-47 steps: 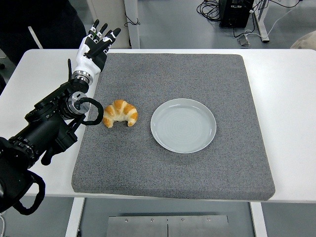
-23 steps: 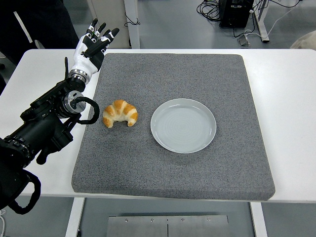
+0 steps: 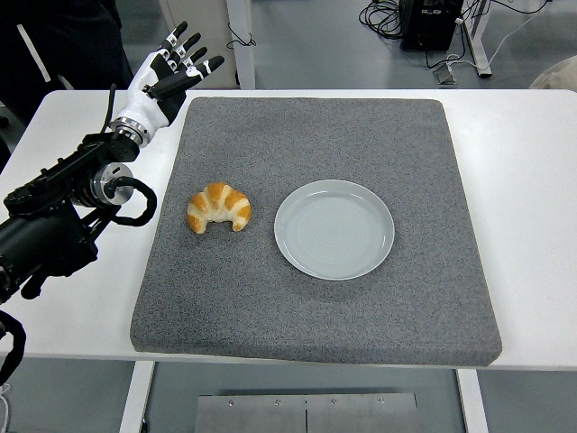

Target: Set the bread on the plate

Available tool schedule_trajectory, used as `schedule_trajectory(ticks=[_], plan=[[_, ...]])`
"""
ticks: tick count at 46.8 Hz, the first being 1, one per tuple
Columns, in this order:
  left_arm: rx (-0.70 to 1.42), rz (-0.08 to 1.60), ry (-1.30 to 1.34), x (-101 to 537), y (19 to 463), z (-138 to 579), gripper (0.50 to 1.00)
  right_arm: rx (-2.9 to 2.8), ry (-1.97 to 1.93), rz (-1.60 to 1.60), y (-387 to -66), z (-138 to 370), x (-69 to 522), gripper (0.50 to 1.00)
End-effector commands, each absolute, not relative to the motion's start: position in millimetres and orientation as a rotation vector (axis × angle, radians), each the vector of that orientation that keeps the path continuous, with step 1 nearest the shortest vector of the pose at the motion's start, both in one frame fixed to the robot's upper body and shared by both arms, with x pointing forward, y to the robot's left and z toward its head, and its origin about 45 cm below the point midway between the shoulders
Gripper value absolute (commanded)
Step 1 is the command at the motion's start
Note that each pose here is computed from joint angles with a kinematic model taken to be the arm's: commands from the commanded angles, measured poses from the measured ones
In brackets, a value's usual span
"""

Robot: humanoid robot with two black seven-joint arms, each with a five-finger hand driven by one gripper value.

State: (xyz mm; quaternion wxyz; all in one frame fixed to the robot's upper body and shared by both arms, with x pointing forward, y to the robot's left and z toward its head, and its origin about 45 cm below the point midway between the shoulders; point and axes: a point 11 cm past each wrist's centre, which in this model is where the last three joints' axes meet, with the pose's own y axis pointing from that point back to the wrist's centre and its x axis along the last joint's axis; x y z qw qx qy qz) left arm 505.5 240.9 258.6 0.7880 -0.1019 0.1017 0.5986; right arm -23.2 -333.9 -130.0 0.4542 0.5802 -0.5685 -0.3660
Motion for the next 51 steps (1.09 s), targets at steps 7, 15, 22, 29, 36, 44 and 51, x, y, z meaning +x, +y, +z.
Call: schedule_trajectory(ticks=[7,15,22,29,36,44,51], plan=[[-0.172,1.243,0.145,499.5,251.2,274.0,0.972,1.432,-1.403,-0.904,-333.9,-130.0,-23.2,1.0],[-0.132,1.192,0.056,490.0,260.3,288.9,0.972,1.432,-1.403,-0.904,-333.9,-130.0,-23.2,1.0],[-0.092,1.124,0.002,482.1,246.2,290.5,0.972,1.431,-1.403,-0.902,-334.0,-130.0,-23.2,1.0],[0.053,1.073,-0.109,476.4,250.9,280.7,0.972,1.432,-1.403,-0.904,-333.9,-130.0,-23.2,1.0],[0.154,1.036,-0.192,472.5,259.5,275.2,0.972,1.431,-1.403,-0.902,-334.0,-130.0,-23.2,1.0],[0.217,0.998,-0.26,470.0,263.5,276.0,0.972,1.432,-1.403,-0.904,-333.9,-130.0,-23.2,1.0],[0.225,0.966,-0.297,463.2,275.7,294.1,0.972,1.432,-1.403,-0.904,-333.9,-130.0,-23.2,1.0]])
